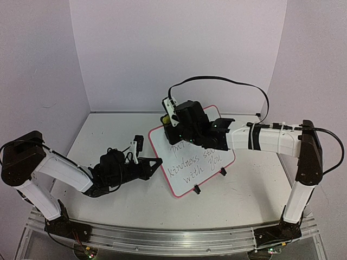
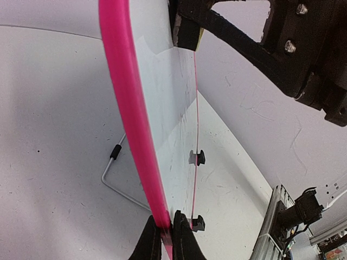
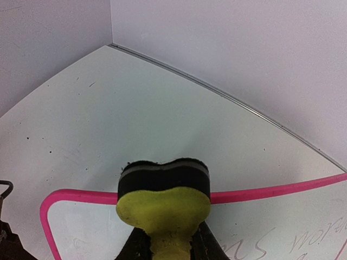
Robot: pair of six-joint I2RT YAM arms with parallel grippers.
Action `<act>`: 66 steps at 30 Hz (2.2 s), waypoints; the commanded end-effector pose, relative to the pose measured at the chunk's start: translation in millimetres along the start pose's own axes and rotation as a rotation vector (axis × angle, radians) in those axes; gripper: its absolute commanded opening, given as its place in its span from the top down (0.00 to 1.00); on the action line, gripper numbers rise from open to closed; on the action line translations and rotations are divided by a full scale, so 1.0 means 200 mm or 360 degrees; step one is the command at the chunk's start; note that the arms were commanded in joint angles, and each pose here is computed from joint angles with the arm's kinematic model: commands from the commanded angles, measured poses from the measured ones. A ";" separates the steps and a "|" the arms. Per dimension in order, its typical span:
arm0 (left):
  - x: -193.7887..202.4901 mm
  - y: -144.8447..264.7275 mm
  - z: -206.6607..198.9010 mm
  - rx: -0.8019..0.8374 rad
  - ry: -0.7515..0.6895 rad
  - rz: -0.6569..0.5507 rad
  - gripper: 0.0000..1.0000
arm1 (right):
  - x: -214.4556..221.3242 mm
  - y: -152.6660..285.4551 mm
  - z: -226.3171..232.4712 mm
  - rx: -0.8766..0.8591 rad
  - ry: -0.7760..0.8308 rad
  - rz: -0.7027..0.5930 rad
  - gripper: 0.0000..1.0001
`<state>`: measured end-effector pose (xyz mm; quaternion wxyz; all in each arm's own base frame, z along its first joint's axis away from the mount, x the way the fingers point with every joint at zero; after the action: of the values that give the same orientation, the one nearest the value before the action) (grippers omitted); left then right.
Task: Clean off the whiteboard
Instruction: Erase the whiteboard at the center of the board.
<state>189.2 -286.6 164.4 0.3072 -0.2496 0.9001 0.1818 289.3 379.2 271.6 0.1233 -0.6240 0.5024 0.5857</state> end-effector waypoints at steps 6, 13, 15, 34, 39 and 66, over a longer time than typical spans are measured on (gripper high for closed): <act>0.04 0.03 -0.16 0.0278 -0.0171 0.0106 1.00 | 0.32 -0.06 0.00 0.0076 0.0028 0.0208 1.00; 0.04 0.03 -0.17 0.0287 -0.0173 0.0110 1.00 | 0.40 -0.04 -0.06 0.0124 0.0002 0.0248 1.00; 0.04 0.03 -0.17 0.0291 -0.0173 0.0110 1.00 | 0.36 -0.04 -0.07 0.0129 0.0009 0.0222 1.00; 0.04 0.04 -0.18 0.0294 -0.0184 0.0100 1.00 | 0.28 -0.09 -0.06 0.0089 0.0053 0.0213 1.00; 0.04 0.03 -0.18 0.0301 -0.0186 0.0110 1.00 | 0.43 -0.04 -0.09 0.0134 0.0021 0.0285 1.00; 0.06 0.01 -0.19 0.0304 -0.0196 0.0143 1.00 | 0.24 -0.11 -0.11 -0.0018 -0.0029 0.0164 1.00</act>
<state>181.4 -289.1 166.4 0.3095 -0.2370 0.9036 0.1778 320.1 356.4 259.8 0.1376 -0.6114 0.5354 0.5663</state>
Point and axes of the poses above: each gripper's point midway between its finger pads, its own y axis back along the fingers, its own z axis along the line the jaws close on, x = y × z, the point moved 9 cm from there along y, back along the fingers, and after that the axes turned 12 degrees about y, right-handed, at the moved point
